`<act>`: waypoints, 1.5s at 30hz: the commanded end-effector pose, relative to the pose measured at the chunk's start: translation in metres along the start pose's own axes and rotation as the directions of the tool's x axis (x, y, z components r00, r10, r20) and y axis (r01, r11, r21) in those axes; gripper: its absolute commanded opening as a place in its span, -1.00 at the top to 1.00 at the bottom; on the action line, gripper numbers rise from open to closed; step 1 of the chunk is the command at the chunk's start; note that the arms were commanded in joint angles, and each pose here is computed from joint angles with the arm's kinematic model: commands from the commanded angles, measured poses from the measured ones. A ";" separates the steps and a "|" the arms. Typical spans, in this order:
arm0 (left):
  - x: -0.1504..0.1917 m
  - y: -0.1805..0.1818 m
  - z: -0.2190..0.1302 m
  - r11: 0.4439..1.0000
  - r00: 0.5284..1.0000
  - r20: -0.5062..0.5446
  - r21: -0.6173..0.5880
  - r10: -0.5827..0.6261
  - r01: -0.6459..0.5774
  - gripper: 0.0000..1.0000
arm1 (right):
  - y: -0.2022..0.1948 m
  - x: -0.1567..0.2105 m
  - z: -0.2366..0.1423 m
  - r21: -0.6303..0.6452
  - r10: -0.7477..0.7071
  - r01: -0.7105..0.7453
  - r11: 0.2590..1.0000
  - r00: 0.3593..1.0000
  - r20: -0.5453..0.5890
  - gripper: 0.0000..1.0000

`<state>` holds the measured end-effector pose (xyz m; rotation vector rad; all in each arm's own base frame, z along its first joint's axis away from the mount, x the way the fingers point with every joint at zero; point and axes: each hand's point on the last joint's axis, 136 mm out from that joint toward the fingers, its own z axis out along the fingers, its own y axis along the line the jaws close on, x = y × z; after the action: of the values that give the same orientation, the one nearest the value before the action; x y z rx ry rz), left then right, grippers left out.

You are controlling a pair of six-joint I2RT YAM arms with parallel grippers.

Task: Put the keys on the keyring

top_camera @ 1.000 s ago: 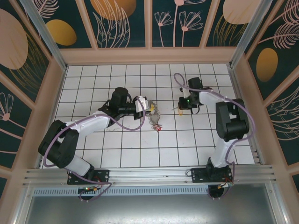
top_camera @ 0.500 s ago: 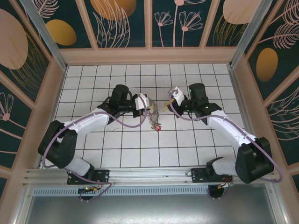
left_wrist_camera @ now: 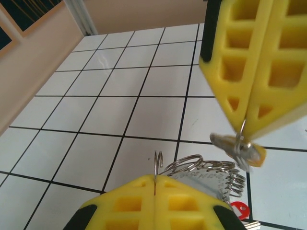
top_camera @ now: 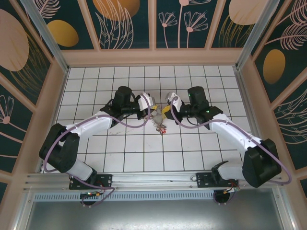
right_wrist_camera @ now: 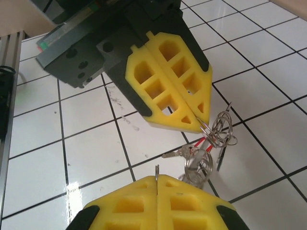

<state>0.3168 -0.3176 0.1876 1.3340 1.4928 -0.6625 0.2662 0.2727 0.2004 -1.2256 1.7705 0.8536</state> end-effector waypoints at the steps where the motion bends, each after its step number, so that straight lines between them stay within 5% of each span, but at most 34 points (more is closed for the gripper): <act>1: -0.012 0.009 -0.001 0.999 0.998 0.061 -0.030 -0.019 0.021 1.00 | -0.014 -0.018 0.007 0.052 0.016 -0.018 0.998 0.999 0.051 1.00; 23: -0.011 0.006 0.005 0.998 0.999 0.050 -0.057 -0.013 0.016 1.00 | -0.043 -0.032 0.022 0.078 0.169 -0.180 0.980 0.977 0.133 1.00; 45: -0.003 0.008 0.016 0.997 0.997 0.042 -0.039 -0.063 0.065 1.00 | -0.035 -0.052 0.013 0.116 0.051 -0.076 0.990 0.976 0.212 1.00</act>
<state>0.3329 -0.3204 0.1854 1.2323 1.5317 -0.6296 0.3146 0.2867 0.1979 -0.9522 1.8511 0.8782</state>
